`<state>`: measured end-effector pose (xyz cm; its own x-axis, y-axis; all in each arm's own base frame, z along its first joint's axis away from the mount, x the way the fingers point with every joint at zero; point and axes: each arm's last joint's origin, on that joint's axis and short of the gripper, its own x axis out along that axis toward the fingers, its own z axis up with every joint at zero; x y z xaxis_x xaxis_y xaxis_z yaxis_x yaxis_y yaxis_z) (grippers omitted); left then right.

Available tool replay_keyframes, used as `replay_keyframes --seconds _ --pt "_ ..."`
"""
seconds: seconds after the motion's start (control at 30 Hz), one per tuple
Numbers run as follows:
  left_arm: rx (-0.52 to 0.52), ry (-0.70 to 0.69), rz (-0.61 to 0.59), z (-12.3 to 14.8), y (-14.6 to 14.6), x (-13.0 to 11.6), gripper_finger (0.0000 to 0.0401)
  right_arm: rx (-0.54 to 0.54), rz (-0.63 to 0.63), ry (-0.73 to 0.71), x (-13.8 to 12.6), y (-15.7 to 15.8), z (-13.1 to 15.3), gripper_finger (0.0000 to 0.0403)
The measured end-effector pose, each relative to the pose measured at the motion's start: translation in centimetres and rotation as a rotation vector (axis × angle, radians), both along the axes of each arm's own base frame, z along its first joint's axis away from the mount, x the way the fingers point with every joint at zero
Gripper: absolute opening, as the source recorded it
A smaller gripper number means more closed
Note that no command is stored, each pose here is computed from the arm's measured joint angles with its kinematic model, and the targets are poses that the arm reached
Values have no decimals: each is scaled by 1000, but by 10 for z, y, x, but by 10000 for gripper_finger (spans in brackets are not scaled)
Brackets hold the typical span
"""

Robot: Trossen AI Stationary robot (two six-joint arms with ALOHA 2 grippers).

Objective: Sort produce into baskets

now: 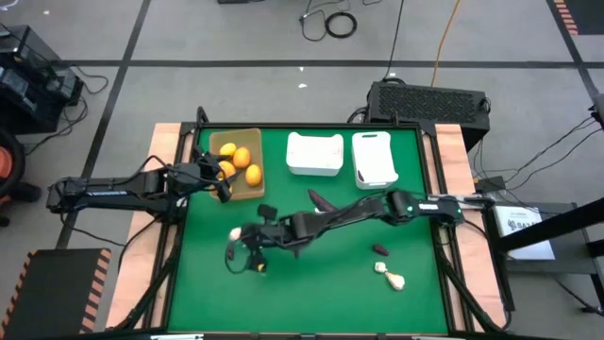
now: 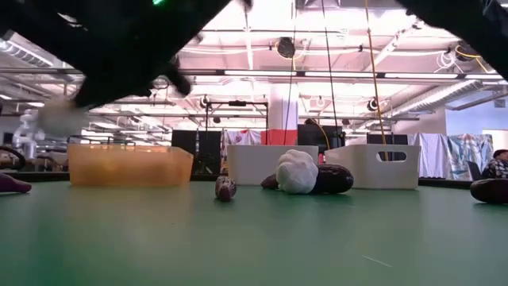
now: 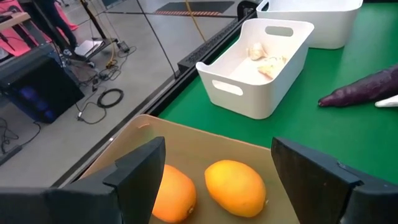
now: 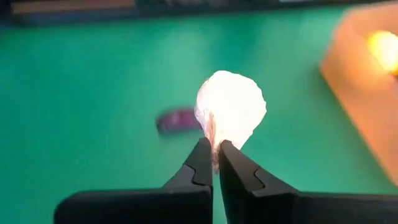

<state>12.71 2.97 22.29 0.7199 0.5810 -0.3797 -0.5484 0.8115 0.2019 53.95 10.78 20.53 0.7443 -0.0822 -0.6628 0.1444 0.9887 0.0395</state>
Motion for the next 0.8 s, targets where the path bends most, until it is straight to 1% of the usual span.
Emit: replay_keyframes --seconds 0.1,0.27,0.4,0.47,0.63,0.8 --pt "0 -3 0 0 0 0 301 -51 -16 96 -20 -6 28 1" --pt "0 -11 1 1 0 0 301 -213 -120 212 -50 -22 61 1" --pt "-2 -16 2 1 0 1 301 -363 -210 318 -67 -45 73 0" --pt "-2 -15 2 1 0 1 301 -408 -248 374 -72 -61 75 0" --pt "-2 -15 2 1 0 1 301 -433 -315 486 -77 -107 72 0" --pt "-2 -14 2 1 0 1 301 -427 -384 543 -81 -152 71 9"
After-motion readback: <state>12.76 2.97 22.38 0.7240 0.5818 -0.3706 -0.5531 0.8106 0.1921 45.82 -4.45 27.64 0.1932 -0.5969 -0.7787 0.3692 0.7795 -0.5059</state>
